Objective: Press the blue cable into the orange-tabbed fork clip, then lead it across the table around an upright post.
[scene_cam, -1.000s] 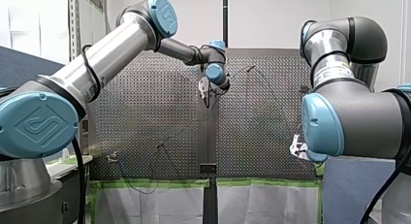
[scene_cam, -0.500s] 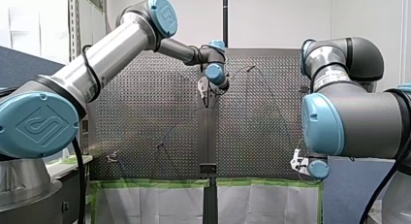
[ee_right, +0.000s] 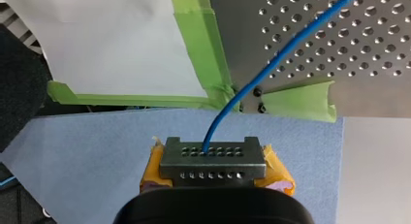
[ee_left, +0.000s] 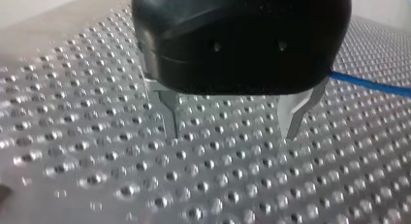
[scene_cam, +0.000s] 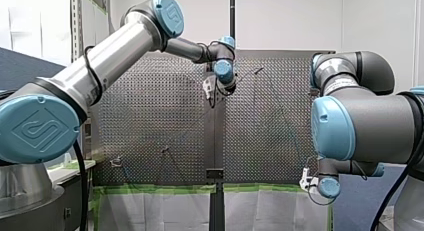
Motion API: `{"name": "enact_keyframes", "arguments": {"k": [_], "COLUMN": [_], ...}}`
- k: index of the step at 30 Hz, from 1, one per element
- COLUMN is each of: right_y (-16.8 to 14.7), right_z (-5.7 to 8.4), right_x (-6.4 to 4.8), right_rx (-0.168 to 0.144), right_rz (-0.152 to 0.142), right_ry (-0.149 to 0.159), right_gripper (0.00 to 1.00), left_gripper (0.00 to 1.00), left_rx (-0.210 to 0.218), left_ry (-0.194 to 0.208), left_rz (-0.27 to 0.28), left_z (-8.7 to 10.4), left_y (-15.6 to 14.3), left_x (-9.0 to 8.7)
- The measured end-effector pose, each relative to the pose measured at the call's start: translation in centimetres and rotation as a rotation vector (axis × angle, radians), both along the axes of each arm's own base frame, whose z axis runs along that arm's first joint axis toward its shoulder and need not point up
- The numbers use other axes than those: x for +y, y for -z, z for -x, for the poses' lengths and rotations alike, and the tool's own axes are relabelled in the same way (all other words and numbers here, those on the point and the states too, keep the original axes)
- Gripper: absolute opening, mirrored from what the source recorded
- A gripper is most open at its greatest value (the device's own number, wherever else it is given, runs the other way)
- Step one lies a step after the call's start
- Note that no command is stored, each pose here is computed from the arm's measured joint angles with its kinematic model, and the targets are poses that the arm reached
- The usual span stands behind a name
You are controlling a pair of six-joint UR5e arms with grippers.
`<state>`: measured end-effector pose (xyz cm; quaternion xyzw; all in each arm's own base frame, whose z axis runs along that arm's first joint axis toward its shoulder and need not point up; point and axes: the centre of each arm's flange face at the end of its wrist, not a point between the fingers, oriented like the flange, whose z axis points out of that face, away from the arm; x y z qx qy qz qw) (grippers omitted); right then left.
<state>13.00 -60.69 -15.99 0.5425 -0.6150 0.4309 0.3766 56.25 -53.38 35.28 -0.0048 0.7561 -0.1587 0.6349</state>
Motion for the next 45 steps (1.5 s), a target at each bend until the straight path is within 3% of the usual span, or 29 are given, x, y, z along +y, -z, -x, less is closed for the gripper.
{"name": "enact_keyframes", "arguments": {"k": [10, 29, 38, 45], "right_y": [0.0, 0.0, 0.0, 0.0], "right_z": [0.2, -0.1, -0.3, -0.3], "right_x": [-0.1, -0.1, -0.1, 0.0], "right_rx": [0.002, 0.0, -0.001, -0.001], "right_rz": [-0.002, 0.003, 0.002, 0.001], "right_ry": [0.003, -0.004, -0.009, -0.01], "right_gripper": [0.0, 0.0, 0.0, 0.0], "left_gripper": [1.0, 1.0, 1.0, 1.0], "left_rx": [0.081, 0.276, 0.347, 0.362], "left_ry": [0.016, 0.007, -0.025, -0.022], "left_rz": [0.047, 0.125, 0.102, 0.091], "left_z": [1.1, 1.5, 1.7, 2.2], "left_y": [-0.4, 0.7, 0.8, -0.3], "left_x": [-0.1, 2.0, 3.5, 4.0]}}
